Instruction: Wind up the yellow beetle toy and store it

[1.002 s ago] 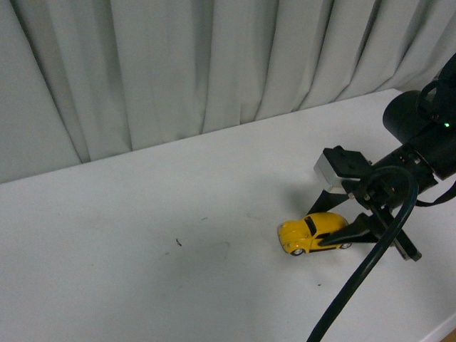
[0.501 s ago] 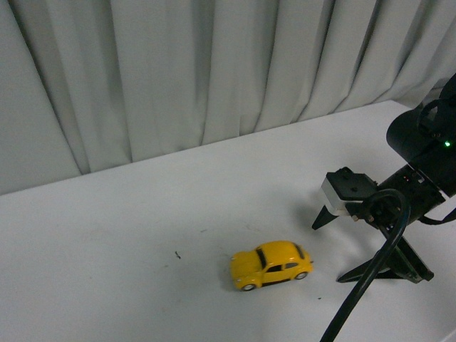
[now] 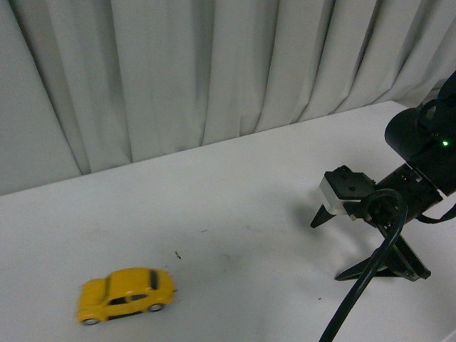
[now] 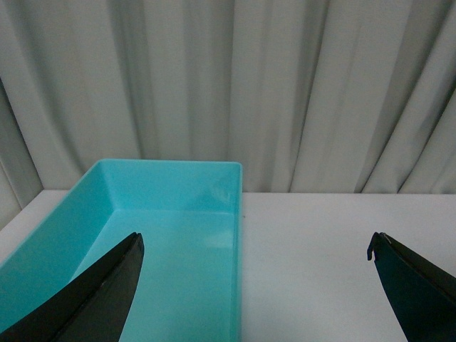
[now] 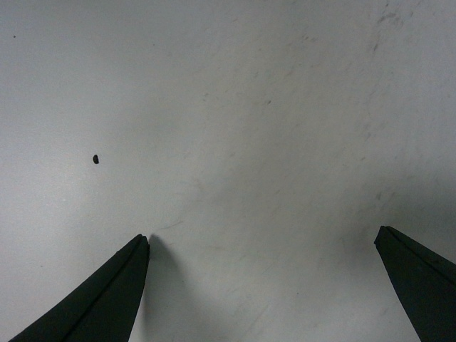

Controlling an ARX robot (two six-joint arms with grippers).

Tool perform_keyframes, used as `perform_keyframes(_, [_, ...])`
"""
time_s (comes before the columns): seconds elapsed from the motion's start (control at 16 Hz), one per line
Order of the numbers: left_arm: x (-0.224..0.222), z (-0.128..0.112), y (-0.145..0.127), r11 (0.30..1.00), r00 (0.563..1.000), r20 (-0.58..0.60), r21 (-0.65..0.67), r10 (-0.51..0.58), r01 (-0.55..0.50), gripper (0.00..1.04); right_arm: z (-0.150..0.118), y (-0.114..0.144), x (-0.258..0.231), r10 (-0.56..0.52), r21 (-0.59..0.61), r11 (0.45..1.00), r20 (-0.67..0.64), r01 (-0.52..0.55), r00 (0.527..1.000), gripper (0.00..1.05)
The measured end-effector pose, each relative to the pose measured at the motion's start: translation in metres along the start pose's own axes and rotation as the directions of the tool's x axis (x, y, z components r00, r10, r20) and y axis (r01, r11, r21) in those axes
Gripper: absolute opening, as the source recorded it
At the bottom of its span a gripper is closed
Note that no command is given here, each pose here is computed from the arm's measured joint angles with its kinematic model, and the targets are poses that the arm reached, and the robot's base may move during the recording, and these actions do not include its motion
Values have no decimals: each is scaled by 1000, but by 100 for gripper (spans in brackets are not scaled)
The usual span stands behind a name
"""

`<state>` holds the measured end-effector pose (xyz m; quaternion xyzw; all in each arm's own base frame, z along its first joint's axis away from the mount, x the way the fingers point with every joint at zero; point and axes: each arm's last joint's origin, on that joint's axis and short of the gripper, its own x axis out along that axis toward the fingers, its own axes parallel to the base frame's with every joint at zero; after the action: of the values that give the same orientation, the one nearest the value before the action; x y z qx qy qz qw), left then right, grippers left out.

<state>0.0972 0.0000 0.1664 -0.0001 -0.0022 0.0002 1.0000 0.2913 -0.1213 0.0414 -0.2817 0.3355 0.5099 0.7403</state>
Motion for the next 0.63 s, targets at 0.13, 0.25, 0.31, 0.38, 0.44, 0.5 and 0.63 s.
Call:
perform_keyframes(0.13, [0,0,0,1000,1000,0,0,0,0,98,1,-2,-1,-10,-9,1000,-2,10,1000,98])
perform_keyframes(0.25, [0,0,0,1000,1000,0,0,0,0,98,5,-8,-4,-33,-39,999,-15,32,999,98])
perform_keyframes(0.31, [0,0,0,1000,1000,0,0,0,0,98,25,-34,-33,-151,-132,980,0,149,989,98])
perform_keyframes(0.38, [0,0,0,1000,1000,0,0,0,0,98,36,-44,-48,-203,-175,964,12,202,979,98])
perform_keyframes(0.44, [0,0,0,1000,1000,0,0,0,0,98,49,-54,-67,-257,-218,942,21,255,966,98])
perform_keyframes(0.5, [0,0,0,1000,1000,0,0,0,0,98,61,-60,-83,-294,-249,923,33,292,955,98])
perform_keyframes(0.63, [0,0,0,1000,1000,0,0,0,0,98,73,-61,-98,-329,-278,903,38,326,944,98])
